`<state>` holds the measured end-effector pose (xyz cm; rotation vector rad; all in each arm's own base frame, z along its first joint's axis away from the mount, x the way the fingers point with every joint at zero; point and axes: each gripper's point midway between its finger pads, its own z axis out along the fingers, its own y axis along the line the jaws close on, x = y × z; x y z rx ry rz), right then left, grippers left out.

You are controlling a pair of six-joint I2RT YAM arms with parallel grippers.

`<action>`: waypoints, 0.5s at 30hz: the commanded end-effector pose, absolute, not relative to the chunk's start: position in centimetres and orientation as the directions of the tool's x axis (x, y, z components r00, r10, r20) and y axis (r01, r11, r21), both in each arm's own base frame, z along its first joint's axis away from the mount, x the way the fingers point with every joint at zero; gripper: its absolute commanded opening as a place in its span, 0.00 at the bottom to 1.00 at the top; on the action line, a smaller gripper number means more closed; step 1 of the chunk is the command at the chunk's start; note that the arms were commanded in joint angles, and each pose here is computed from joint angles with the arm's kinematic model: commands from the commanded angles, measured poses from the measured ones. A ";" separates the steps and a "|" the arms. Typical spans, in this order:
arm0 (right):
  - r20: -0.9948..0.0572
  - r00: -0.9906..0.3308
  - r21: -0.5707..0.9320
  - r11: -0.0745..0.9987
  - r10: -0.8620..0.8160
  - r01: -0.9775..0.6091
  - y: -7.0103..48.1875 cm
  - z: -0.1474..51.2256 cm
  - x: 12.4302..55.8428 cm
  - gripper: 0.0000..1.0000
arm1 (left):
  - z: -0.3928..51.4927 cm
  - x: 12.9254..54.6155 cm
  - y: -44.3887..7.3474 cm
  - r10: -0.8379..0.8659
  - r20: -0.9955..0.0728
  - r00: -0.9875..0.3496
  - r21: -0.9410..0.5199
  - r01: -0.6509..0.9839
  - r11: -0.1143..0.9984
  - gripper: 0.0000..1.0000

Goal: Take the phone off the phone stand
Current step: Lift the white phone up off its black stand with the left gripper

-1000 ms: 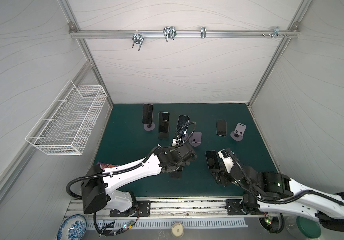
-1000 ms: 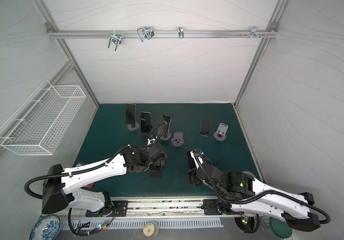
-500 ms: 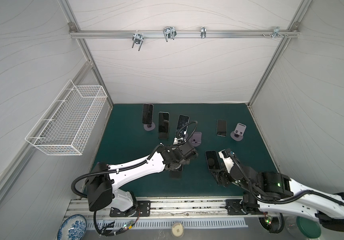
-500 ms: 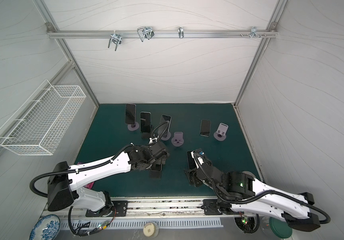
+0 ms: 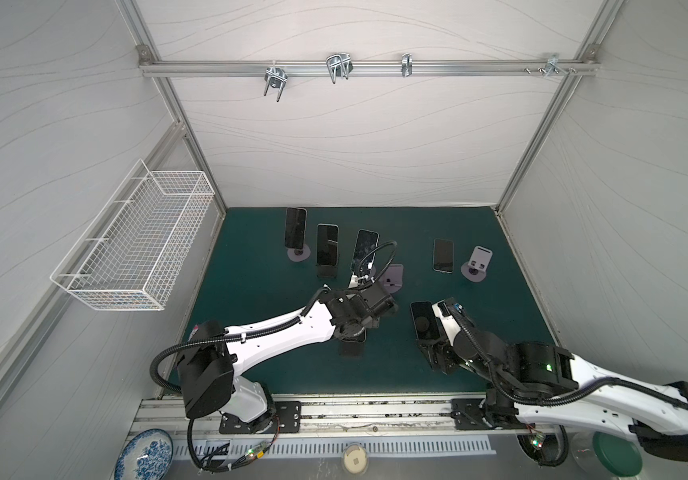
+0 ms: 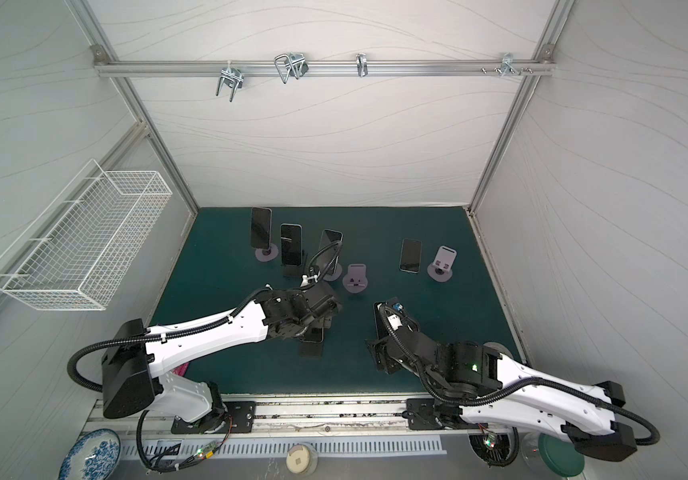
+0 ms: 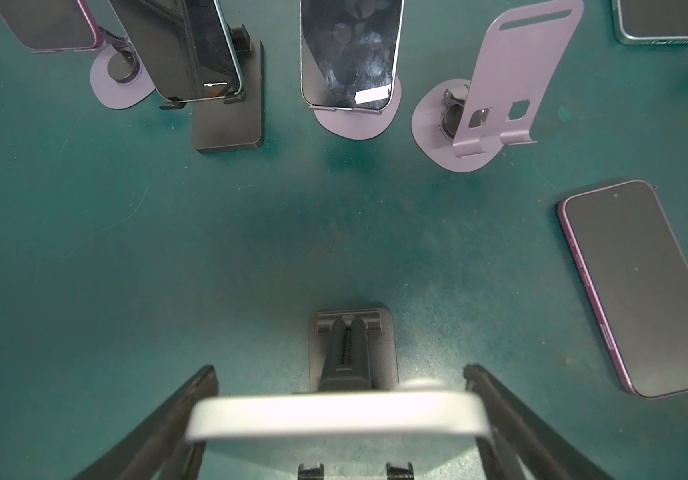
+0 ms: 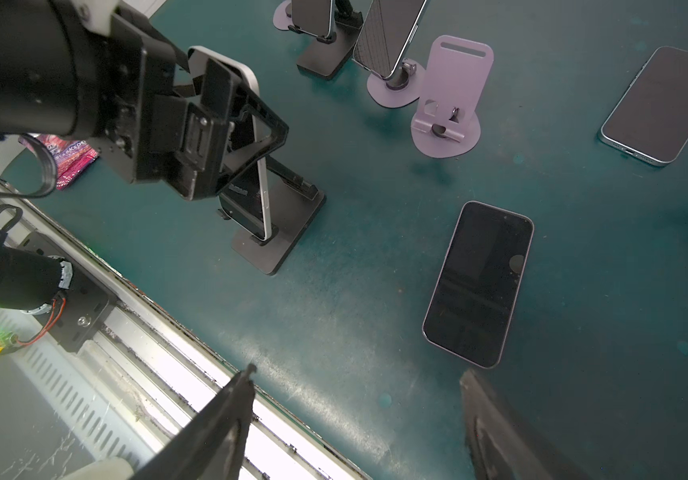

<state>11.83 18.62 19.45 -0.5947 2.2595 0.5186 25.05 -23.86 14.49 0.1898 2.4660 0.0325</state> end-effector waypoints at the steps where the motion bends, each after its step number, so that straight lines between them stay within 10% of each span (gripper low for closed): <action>1: -0.732 -0.632 0.196 0.810 -0.254 -0.553 18.6 19.2 11.7 0.79 | 16.0 26.2 -25.1 0.113 -0.651 -0.751 0.033 0.120 0.992 0.93; 15: -0.732 -0.631 0.186 0.815 -0.257 -0.548 18.0 18.7 11.6 0.80 | 15.3 26.5 -25.4 0.113 -0.644 -0.757 0.035 0.118 0.992 0.86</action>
